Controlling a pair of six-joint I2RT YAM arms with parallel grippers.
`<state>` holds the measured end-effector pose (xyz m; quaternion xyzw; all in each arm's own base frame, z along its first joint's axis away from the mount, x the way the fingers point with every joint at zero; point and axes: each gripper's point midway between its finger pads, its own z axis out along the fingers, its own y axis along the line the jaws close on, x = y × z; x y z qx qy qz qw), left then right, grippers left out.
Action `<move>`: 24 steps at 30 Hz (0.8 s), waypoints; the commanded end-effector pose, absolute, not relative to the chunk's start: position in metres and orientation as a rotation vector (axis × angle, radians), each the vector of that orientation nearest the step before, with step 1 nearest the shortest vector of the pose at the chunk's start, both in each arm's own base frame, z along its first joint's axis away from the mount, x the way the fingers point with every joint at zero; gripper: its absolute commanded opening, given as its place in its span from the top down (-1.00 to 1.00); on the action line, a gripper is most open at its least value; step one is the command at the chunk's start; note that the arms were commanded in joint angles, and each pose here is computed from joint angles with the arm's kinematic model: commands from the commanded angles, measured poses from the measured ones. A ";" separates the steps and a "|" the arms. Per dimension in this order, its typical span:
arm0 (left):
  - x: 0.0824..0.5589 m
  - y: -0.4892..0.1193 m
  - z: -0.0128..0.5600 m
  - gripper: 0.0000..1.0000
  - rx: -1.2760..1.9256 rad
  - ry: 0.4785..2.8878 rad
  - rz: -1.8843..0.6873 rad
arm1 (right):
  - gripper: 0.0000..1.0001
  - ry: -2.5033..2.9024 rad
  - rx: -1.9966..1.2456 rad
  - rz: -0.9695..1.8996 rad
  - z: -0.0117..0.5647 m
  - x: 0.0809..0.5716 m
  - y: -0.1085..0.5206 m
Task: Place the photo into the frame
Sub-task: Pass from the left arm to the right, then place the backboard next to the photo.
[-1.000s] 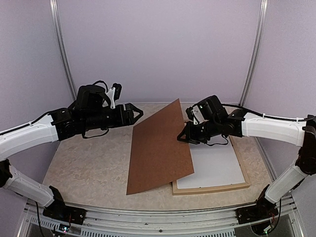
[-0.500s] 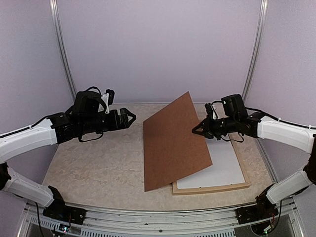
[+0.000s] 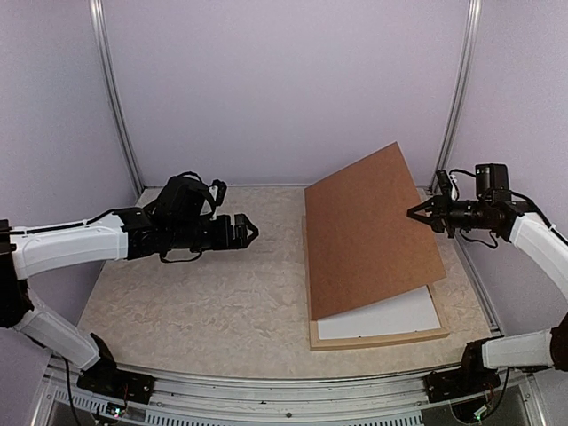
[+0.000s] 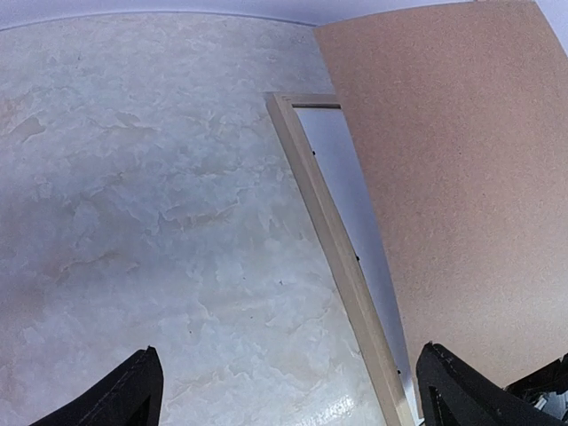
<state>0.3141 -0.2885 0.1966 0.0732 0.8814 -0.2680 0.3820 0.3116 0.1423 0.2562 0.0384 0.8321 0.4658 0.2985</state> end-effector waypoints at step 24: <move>0.320 -0.313 0.190 -0.98 0.264 2.242 -0.717 | 1.00 2.236 0.079 1.395 0.224 0.308 0.107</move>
